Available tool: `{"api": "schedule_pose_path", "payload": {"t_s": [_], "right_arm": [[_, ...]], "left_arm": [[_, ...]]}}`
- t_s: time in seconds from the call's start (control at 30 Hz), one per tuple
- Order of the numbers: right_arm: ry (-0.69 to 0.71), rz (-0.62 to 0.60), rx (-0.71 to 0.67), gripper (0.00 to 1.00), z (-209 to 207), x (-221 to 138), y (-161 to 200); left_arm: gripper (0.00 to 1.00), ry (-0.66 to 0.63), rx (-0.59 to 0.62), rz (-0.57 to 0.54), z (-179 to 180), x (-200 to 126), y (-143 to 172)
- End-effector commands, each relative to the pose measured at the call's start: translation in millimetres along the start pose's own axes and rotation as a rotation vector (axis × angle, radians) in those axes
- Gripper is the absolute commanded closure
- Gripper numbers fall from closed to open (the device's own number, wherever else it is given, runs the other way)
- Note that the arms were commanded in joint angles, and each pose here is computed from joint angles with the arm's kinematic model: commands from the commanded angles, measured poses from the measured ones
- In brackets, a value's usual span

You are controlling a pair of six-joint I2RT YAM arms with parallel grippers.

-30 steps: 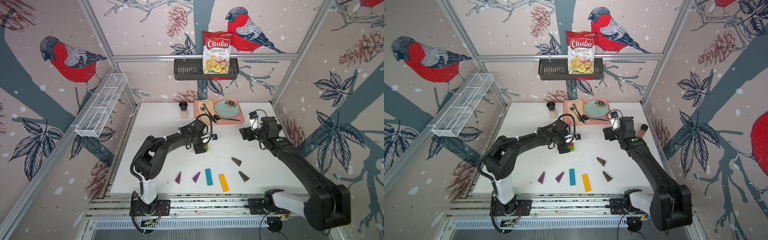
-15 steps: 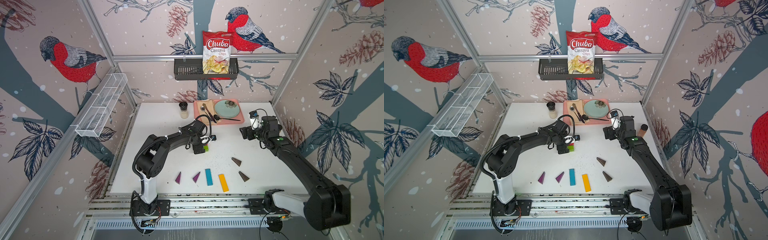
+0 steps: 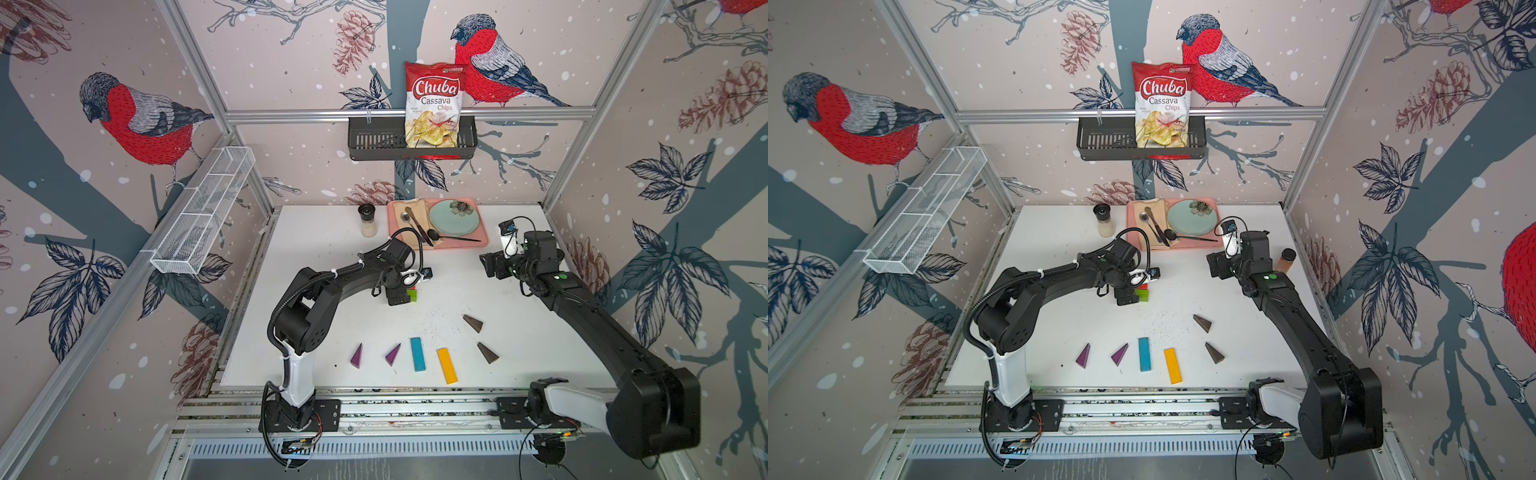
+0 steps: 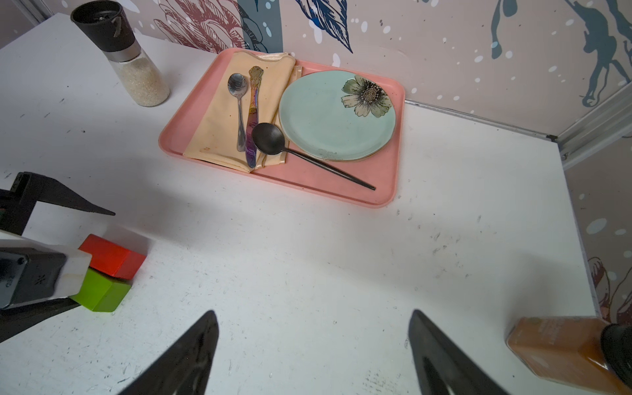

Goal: Assemble a small pinwheel with building blocks
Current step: Assemble the building block at the center of the board.

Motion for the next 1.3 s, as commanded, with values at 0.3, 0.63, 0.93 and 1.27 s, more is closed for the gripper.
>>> {"api": "schedule_pose_path", "payload": {"t_s": [0.3,0.63,0.93,1.27], "right_arm": [[-0.009,-0.011,0.006,0.13,1.0,0.1,-1.4],[-0.014,-0.012,0.007,0.12,1.6,0.4,-1.7],[-0.016,-0.012,0.008,0.12,2.0,0.8,-0.8],[-0.014,-0.010,0.004,0.11,1.5,1.7,-0.3]], "left_arm": [[0.04,0.053,-0.011,-0.043,-3.9,-2.5,-6.0],[0.04,0.079,-0.033,-0.085,-3.4,-1.7,-17.7],[0.04,0.077,-0.036,-0.121,-7.8,2.5,-39.5],[0.04,-0.029,-0.066,-0.118,0.6,6.5,-63.2]]}}
Point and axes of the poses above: each gripper's point midway between its finger pads, its own x axis out along the fingers, its own z axis along the line the jaws close on, y = z × x, the point moved 6 cm from there along -x, back along the fingers, and after that the axes turned 8 degrees about -x, right-handed, at the moved point
